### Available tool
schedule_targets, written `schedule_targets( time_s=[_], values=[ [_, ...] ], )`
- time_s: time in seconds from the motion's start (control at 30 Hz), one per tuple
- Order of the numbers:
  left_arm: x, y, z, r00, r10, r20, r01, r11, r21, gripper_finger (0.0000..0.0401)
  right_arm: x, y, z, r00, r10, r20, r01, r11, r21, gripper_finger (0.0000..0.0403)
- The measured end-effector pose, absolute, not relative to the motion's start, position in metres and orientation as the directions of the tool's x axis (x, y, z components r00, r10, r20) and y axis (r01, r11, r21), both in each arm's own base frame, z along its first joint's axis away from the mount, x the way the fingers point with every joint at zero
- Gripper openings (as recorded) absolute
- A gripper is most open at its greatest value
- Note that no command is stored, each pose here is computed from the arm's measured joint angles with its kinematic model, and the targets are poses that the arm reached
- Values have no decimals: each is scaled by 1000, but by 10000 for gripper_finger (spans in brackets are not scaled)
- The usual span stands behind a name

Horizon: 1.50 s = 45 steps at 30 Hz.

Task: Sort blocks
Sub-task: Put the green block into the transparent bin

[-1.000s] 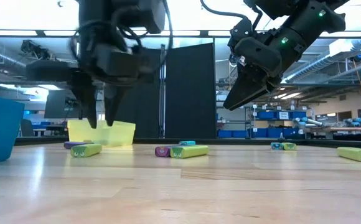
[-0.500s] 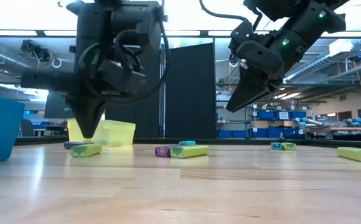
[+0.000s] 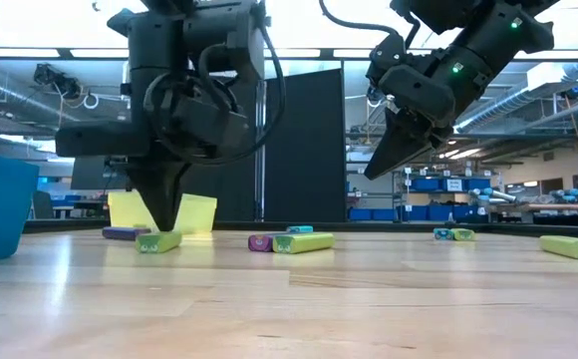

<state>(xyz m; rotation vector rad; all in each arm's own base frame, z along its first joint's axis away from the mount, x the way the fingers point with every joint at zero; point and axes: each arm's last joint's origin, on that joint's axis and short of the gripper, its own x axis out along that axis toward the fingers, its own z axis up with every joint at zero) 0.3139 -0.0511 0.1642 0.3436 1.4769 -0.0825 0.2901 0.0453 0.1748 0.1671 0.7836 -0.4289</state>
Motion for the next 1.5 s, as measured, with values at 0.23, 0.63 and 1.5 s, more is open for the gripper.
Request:
schedule_targets(
  time_s=[0.23,0.63,1.5],
  values=[
    [315,-84,181,183,253,-950,555,771,313,8,290,47,175,627,-308,-716,428,904,-15,43],
    [311,-99,180,212,249,-945,819,483,310,123,289,53,174,633,-278,-722,388,921,-15,69],
    [322,-102,159,211,273,-939,965,95,244,152,288,53,174,629,-256,-734,362,932,-15,73]
  ],
)
